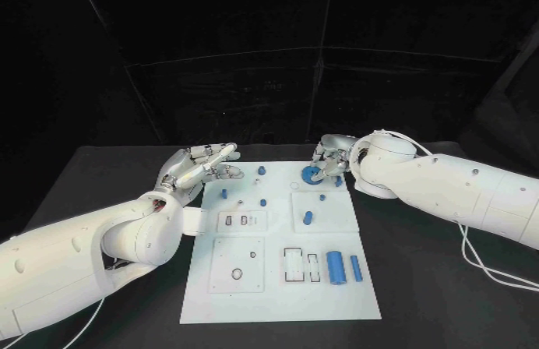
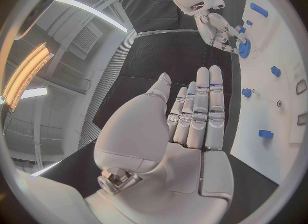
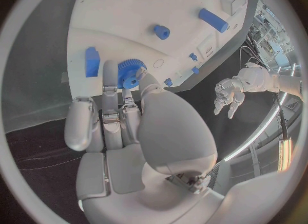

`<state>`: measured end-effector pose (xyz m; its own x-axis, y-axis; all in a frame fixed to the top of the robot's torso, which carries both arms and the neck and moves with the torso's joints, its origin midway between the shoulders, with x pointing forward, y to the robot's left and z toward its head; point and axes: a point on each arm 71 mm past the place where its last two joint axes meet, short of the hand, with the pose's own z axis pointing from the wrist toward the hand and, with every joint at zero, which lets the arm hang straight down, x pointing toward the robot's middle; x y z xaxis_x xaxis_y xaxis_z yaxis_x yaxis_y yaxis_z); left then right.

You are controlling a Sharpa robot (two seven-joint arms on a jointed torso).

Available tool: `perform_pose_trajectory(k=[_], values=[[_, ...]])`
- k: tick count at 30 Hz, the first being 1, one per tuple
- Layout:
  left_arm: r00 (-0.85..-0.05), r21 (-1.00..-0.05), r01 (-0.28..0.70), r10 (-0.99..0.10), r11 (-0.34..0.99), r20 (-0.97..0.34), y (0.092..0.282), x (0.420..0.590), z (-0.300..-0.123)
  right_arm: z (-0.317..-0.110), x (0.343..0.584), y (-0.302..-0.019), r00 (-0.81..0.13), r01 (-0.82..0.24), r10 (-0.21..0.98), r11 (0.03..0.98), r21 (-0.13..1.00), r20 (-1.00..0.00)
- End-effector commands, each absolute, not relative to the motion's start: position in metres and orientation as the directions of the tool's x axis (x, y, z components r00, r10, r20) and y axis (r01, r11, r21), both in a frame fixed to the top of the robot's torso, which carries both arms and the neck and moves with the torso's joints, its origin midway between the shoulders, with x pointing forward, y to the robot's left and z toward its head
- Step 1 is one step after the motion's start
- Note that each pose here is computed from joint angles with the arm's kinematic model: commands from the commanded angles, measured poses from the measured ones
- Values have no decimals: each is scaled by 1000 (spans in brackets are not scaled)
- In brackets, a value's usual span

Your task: Assemble the parts on the task board

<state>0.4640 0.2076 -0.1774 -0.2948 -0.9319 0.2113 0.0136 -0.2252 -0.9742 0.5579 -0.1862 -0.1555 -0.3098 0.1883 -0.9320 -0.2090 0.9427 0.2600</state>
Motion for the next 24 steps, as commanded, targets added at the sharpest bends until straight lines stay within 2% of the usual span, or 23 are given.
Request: perform_pose_trajectory(k=[1,13,24], values=[[-309,-973,19,-927,-230,213,206,464,-176,-157,557,-185,-323,-208,173,946,248,-930],[-310,-973,19,-927,-230,213,206,464,-176,-145,551,-172,-170,-296,193,925,236,-966],[-310,-973,19,-927,-230,213,207,463,-175,-128,527,-136,-67,-429,238,870,244,-969]])
